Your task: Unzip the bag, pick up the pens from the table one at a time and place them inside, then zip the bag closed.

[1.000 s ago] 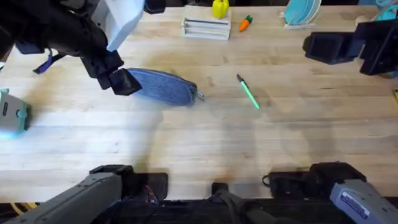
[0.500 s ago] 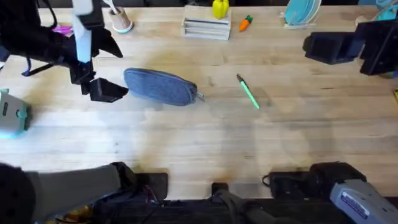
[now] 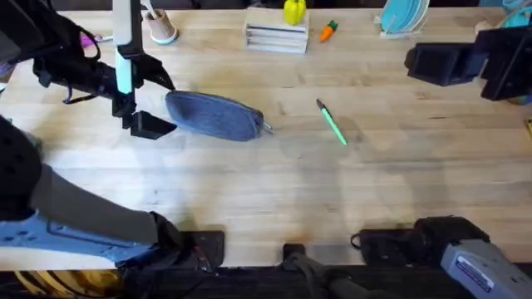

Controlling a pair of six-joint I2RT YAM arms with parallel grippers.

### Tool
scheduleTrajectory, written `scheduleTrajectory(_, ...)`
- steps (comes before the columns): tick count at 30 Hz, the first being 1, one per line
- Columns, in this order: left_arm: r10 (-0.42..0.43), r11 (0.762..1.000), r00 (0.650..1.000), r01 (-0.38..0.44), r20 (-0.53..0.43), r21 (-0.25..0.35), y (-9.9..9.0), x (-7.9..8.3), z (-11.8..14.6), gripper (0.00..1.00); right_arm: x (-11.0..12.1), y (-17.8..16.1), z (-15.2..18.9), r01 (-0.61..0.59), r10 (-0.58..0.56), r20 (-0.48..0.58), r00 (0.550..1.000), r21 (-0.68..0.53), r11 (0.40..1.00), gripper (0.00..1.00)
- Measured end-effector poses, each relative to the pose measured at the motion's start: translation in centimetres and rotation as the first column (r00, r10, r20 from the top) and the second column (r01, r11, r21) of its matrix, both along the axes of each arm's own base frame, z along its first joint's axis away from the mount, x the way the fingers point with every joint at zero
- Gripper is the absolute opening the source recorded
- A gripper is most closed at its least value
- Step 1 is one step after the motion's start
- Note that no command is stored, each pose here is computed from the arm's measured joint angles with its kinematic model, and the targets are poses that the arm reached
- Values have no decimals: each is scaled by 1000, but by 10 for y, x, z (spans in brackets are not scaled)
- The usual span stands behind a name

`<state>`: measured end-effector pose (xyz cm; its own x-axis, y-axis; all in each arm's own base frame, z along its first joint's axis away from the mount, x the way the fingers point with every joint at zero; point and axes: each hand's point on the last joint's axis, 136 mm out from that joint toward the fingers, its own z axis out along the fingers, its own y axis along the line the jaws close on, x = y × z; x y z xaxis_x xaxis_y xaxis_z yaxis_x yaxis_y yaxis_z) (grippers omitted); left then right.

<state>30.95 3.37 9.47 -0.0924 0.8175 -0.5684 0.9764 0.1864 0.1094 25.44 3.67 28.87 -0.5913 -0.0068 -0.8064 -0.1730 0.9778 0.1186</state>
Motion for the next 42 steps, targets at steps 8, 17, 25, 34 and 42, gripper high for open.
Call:
scheduleTrajectory(8, 10, 999, 1000, -11, -15, -51, -2, 2, -7, 993, 6, 0, -8, 7, -6, -38, 999, 9, 1000, 992)
scheduleTrajectory(17, 9, 997, 1000, -10, -28, -70, -5, -1, -6, 993, 13, 1, -21, 52, -44, -107, 993, 68, 996, 993)
scheduleTrajectory(25, 9, 995, 1000, -11, -29, -97, -9, -2, -3, 923, 13, 1, -22, 62, -53, -118, 992, 77, 995, 993)
scheduleTrajectory(34, 9, 994, 1000, -9, -3, -108, -9, 3, 0, 185, 13, 1, -22, 62, -53, -119, 992, 78, 995, 993)
scheduleTrajectory(42, 8, 995, 1000, -8, -4, -104, -9, 2, -1, 44, 13, 2, -22, 70, -59, -123, 991, 91, 993, 993)
